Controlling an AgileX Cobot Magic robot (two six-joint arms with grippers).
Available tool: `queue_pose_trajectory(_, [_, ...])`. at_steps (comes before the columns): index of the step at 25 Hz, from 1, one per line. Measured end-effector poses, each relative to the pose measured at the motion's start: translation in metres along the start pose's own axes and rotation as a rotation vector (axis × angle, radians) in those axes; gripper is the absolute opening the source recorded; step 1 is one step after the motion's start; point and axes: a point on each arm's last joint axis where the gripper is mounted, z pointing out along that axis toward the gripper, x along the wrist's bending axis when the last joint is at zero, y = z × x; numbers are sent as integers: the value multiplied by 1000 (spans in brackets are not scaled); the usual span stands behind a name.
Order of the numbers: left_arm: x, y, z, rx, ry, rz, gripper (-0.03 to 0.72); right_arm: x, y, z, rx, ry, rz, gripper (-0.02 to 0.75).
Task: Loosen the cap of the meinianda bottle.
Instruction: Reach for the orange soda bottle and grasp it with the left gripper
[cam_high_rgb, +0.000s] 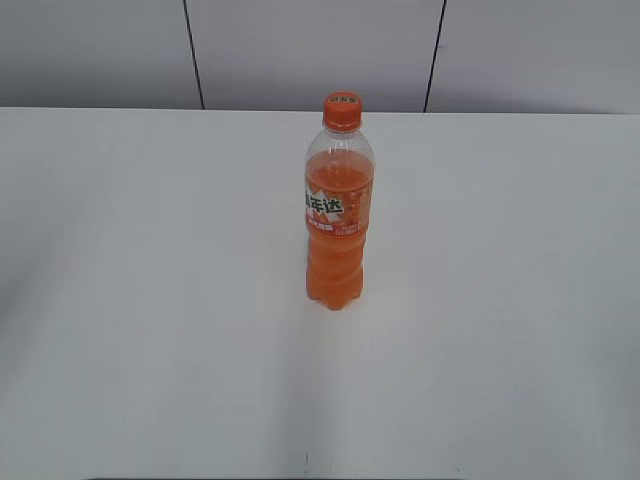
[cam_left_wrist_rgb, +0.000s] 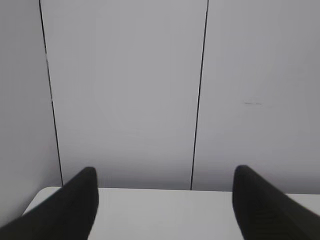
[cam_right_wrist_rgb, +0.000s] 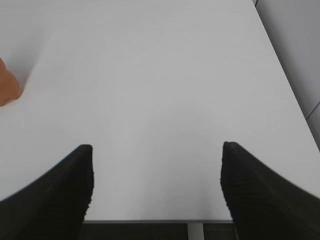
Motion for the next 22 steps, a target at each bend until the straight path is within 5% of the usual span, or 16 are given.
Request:
queue_pose_trajectory(10, [0, 2, 8, -45, -3, 0, 502, 0, 0, 0, 0, 0, 0, 592])
queue_pose_trajectory(22, [0, -43, 63, 178, -8, 29, 498, 0, 0, 0, 0, 0, 0, 592])
